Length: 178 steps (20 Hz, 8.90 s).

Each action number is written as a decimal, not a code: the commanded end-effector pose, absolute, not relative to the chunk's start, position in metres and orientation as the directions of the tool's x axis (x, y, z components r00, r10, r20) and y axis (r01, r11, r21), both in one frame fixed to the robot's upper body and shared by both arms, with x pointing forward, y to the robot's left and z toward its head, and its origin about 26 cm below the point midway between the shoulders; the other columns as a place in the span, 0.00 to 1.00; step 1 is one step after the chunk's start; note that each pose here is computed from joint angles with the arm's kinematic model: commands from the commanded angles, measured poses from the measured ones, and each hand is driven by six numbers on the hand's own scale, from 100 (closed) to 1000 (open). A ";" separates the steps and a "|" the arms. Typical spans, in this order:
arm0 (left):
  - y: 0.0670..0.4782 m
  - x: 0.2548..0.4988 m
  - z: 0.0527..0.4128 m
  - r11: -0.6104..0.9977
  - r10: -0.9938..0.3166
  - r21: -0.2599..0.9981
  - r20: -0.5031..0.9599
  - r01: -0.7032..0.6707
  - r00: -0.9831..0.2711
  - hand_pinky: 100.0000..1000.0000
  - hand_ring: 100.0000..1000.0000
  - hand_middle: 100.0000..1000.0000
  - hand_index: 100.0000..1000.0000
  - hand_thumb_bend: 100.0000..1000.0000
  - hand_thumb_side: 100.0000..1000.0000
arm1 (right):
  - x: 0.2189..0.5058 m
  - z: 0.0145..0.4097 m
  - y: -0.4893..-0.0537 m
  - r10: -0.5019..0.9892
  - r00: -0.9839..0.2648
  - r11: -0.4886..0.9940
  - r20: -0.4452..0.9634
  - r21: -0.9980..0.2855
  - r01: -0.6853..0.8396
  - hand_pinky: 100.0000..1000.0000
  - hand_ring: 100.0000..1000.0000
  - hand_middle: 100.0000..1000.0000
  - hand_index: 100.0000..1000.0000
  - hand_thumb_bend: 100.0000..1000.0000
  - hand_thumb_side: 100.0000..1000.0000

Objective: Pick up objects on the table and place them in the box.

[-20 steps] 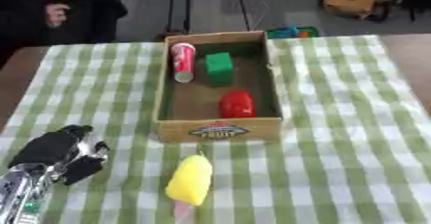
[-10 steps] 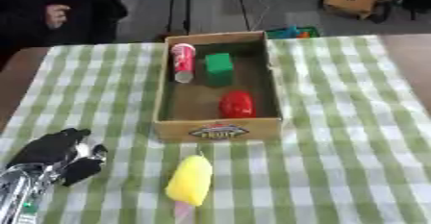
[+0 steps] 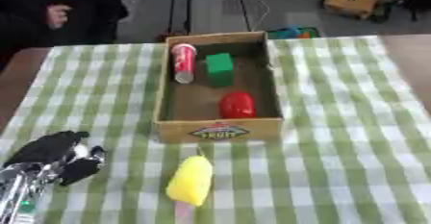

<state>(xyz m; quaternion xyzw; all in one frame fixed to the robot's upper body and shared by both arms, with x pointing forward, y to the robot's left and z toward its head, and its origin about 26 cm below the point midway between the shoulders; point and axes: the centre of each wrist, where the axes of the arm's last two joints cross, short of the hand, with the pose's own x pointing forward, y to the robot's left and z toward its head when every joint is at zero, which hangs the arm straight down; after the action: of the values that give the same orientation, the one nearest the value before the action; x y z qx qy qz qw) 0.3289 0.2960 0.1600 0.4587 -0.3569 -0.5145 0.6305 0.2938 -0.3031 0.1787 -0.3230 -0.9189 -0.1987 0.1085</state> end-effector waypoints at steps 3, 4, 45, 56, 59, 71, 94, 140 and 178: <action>0.301 0.329 0.135 0.068 -0.975 0.902 -0.030 0.426 0.220 0.38 0.61 0.82 0.98 0.06 1.00 | 0.291 0.187 -0.304 0.552 -0.784 0.715 0.284 0.322 0.620 0.36 0.37 0.24 0.39 0.00 0.72; 0.301 0.330 0.134 0.070 -0.976 0.900 -0.027 0.430 0.216 0.39 0.61 0.82 0.98 0.07 1.00 | 0.291 0.187 -0.304 0.552 -0.784 0.715 0.283 0.323 0.620 0.36 0.37 0.24 0.39 0.00 0.72; 0.307 0.333 0.126 0.182 -0.968 0.873 0.079 0.454 0.237 0.28 0.55 0.76 0.96 0.06 0.60 | 0.291 0.188 -0.305 0.549 -0.787 0.713 0.282 0.333 0.617 0.36 0.37 0.24 0.39 0.00 0.72; 0.305 0.332 0.130 0.172 -0.966 0.883 0.064 0.436 0.251 0.23 0.53 0.73 0.78 0.00 0.55 | 0.291 0.188 -0.304 0.548 -0.787 0.713 0.284 0.334 0.616 0.36 0.37 0.24 0.39 0.00 0.72; 0.305 0.333 0.129 0.172 -0.966 0.882 0.063 0.438 0.252 0.23 0.53 0.72 0.76 0.00 0.56 | 0.291 0.189 -0.305 0.547 -0.788 0.713 0.283 0.336 0.616 0.36 0.37 0.24 0.39 0.00 0.72; 0.306 0.334 0.126 0.171 -0.967 0.877 0.061 0.450 0.249 0.21 0.54 0.65 0.65 0.00 0.55 | 0.291 0.189 -0.304 0.546 -0.788 0.710 0.284 0.341 0.615 0.36 0.37 0.24 0.39 0.00 0.72; 0.300 0.334 0.143 0.140 -0.971 0.907 0.049 0.396 0.232 0.24 0.52 0.51 0.55 0.00 0.29 | 0.291 0.190 -0.304 0.536 -0.793 0.712 0.289 0.350 0.609 0.36 0.37 0.24 0.39 0.00 0.72; 0.311 0.350 0.198 0.074 -0.969 0.961 0.007 0.268 0.245 0.21 0.44 0.45 0.49 0.00 0.14 | 0.291 0.189 -0.305 0.532 -0.793 0.714 0.296 0.346 0.608 0.36 0.38 0.24 0.39 0.00 0.71; 0.281 0.373 0.304 -0.011 -0.998 0.997 -0.006 0.074 -0.065 0.07 0.40 0.44 0.50 0.00 0.16 | 0.288 0.182 -0.306 0.537 -0.776 0.717 0.331 0.306 0.627 0.37 0.38 0.24 0.39 0.00 0.70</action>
<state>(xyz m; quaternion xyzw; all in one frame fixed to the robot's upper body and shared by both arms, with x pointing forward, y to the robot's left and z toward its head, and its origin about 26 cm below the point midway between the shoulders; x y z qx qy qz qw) 0.3760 0.2765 0.2890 0.4491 -0.4942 -0.5384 0.5141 0.2906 -0.3056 0.1724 -0.3250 -0.9137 -0.2051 0.1324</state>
